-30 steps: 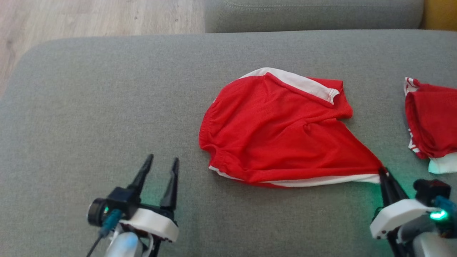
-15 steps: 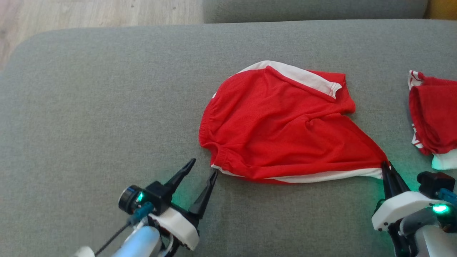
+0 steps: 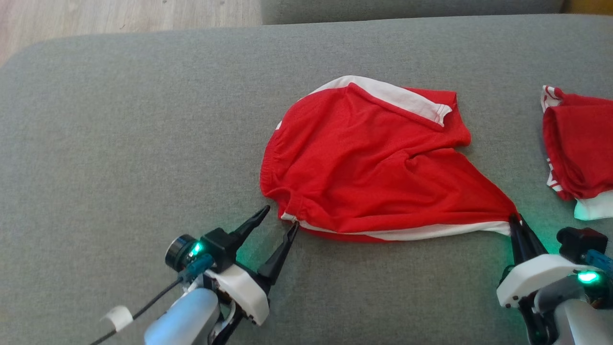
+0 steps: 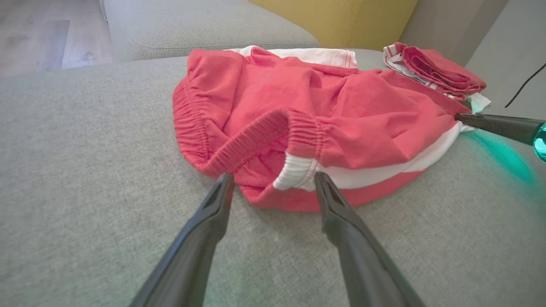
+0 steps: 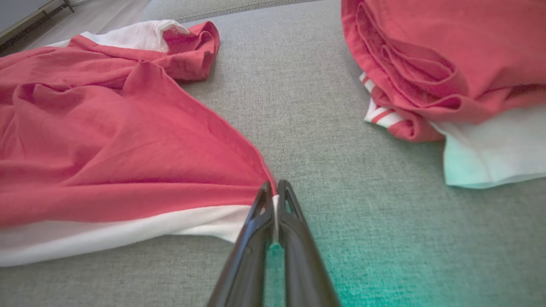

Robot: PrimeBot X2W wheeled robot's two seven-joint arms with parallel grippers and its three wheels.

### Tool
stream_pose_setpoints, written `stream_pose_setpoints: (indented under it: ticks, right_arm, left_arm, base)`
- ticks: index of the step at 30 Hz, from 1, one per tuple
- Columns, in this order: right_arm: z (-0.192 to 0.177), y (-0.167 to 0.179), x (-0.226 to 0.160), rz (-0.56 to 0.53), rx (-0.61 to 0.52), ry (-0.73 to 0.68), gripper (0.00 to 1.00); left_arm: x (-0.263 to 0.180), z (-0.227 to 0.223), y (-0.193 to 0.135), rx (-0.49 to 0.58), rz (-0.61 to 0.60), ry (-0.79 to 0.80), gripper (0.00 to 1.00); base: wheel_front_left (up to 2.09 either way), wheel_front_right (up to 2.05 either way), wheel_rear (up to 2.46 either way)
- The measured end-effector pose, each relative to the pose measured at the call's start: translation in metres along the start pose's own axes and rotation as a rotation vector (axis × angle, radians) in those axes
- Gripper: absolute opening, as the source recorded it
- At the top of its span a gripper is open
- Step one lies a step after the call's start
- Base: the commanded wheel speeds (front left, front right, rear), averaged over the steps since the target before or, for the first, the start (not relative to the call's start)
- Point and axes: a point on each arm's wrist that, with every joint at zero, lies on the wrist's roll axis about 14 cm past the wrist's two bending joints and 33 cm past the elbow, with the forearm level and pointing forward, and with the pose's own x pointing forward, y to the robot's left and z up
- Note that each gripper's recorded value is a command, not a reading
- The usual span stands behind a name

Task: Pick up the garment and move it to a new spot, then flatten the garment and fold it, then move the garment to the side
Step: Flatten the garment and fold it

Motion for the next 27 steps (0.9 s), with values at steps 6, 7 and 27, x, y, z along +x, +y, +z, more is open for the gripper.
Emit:
stream_pose_setpoints:
  ticks: [6,7,27]
  right_arm:
    - [-0.001,-0.001,0.0,-0.001,-0.007,0.004,0.0]
    - [-0.001,-0.001,0.0,-0.001,-0.007,0.005,0.0]
    - [0.0,0.002,0.005,0.006,-0.027,0.009,0.0]
  left_arm:
    - [0.002,0.006,-0.004,-0.007,-0.017,-0.016,1.0]
    - [0.003,0.008,-0.004,-0.01,-0.019,-0.021,1.0]
    - [0.004,0.005,-0.016,-0.022,-0.075,-0.006,0.0]
  base:
    - [0.0,0.0,0.0]
    - [0.0,0.0,0.0]
    - [0.0,0.0,0.0]
